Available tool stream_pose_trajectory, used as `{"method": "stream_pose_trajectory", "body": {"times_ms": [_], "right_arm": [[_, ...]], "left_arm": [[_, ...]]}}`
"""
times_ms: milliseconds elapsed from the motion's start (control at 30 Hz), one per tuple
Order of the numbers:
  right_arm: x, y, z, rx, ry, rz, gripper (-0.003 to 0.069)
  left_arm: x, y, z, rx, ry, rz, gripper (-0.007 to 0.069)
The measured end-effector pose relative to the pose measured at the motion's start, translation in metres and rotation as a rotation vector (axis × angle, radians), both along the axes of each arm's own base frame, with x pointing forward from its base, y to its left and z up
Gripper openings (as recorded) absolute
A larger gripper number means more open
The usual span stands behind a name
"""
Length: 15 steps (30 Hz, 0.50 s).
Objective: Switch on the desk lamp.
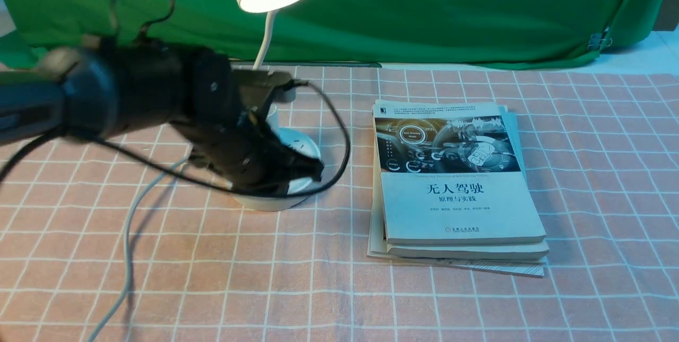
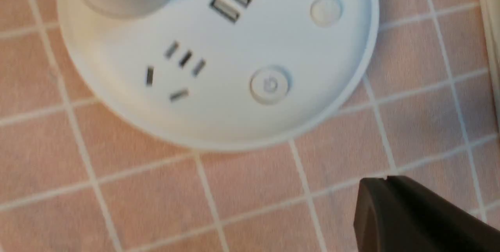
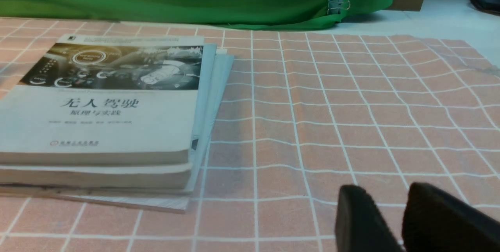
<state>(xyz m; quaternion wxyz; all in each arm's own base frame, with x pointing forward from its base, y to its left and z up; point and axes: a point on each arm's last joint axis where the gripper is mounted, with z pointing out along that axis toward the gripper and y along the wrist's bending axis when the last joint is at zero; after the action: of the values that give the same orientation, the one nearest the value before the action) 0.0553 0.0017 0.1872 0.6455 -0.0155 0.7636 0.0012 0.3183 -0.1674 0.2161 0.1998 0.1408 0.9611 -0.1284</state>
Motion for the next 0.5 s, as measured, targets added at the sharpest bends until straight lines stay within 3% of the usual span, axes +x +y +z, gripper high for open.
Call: {"method": "stream_pose_trajectory", "body": {"times_ms": [167, 300, 500], "right_arm": [[0.000, 0.000, 0.000, 0.000, 0.000, 0.000, 0.0239], [0.000, 0.000, 0.000, 0.000, 0.000, 0.000, 0.0239], [0.000, 0.000, 0.000, 0.000, 0.000, 0.000, 0.0239]], "left_arm": [[-0.044, 0.022, 0.037, -0.055, -0.100, 0.009, 0.0021], [-0.095, 0.048, 0.093, -0.151, -0.328, 0.015, 0.0021], [-0.165, 0.084, 0.125, -0.255, -0.595, 0.025, 0.0021]]}}
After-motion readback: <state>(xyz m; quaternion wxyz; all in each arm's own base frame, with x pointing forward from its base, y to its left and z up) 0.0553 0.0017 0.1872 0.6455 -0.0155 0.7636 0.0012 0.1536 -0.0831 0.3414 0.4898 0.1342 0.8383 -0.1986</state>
